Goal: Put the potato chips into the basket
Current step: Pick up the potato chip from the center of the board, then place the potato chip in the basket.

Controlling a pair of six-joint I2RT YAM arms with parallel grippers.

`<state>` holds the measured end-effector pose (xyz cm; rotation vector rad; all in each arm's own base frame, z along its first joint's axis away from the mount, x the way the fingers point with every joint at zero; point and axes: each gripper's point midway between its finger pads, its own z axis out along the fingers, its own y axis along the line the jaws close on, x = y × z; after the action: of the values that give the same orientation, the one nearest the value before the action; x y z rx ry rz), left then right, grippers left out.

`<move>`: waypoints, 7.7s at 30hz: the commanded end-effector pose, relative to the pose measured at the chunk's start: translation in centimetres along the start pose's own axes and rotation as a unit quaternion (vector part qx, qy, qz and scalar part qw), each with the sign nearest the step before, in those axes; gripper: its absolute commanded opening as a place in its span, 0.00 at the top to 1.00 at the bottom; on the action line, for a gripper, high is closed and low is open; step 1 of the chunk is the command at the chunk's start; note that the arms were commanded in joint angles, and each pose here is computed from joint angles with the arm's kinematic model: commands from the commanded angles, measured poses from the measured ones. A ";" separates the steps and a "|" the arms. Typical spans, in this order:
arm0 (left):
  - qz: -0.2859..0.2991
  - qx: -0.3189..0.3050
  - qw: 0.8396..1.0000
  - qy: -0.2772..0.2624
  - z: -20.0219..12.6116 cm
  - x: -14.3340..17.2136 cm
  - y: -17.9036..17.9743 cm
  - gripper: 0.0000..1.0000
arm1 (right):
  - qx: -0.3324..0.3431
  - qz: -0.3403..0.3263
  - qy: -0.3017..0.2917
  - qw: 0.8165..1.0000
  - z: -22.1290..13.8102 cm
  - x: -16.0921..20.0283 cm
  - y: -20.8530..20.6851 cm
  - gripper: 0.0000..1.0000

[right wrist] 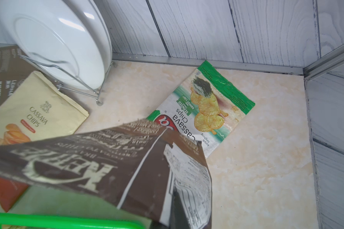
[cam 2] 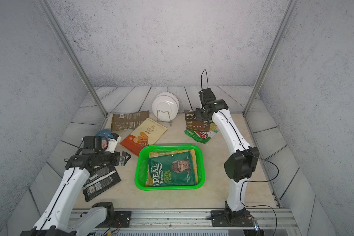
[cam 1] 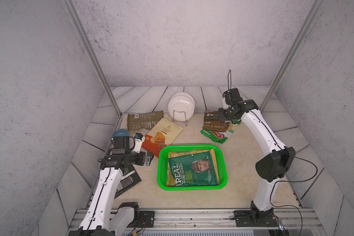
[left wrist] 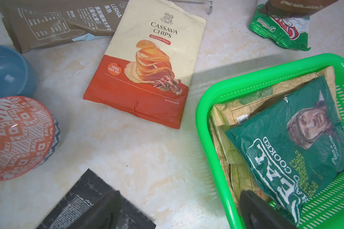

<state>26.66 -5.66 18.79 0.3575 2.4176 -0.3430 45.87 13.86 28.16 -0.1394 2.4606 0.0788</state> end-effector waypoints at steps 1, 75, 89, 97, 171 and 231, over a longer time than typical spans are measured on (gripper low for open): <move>0.008 0.005 1.000 -0.003 -0.3 0.2 -0.4 0.00 | -0.032 0.016 -0.064 0.997 -6.3 -1.5 0.2 1.00; 0.283 0.267 0.921 -0.011 -11.5 -8.6 -23.4 0.00 | -0.376 -0.096 0.014 0.921 -16.3 8.9 20.1 1.00; 0.296 0.252 0.921 -0.006 -9.3 -9.3 -24.6 0.18 | -0.383 -0.106 0.027 0.917 -15.9 9.0 22.0 1.00; 0.292 0.197 0.936 -0.021 -8.0 -10.6 -23.4 0.79 | -0.376 -0.114 0.027 0.919 -15.8 9.1 21.8 1.00; 0.003 0.198 0.965 -0.173 -11.8 -20.1 -22.2 1.00 | -0.250 -0.118 -0.189 0.942 -6.3 17.9 22.6 0.28; -0.059 0.021 0.998 0.012 -4.9 -2.3 -1.9 0.02 | 0.057 -0.402 -0.016 0.914 -7.1 23.0 8.8 1.00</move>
<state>25.89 -5.81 25.45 0.1856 2.4064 -0.3829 21.71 19.06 17.91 -1.0763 2.2452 -0.3765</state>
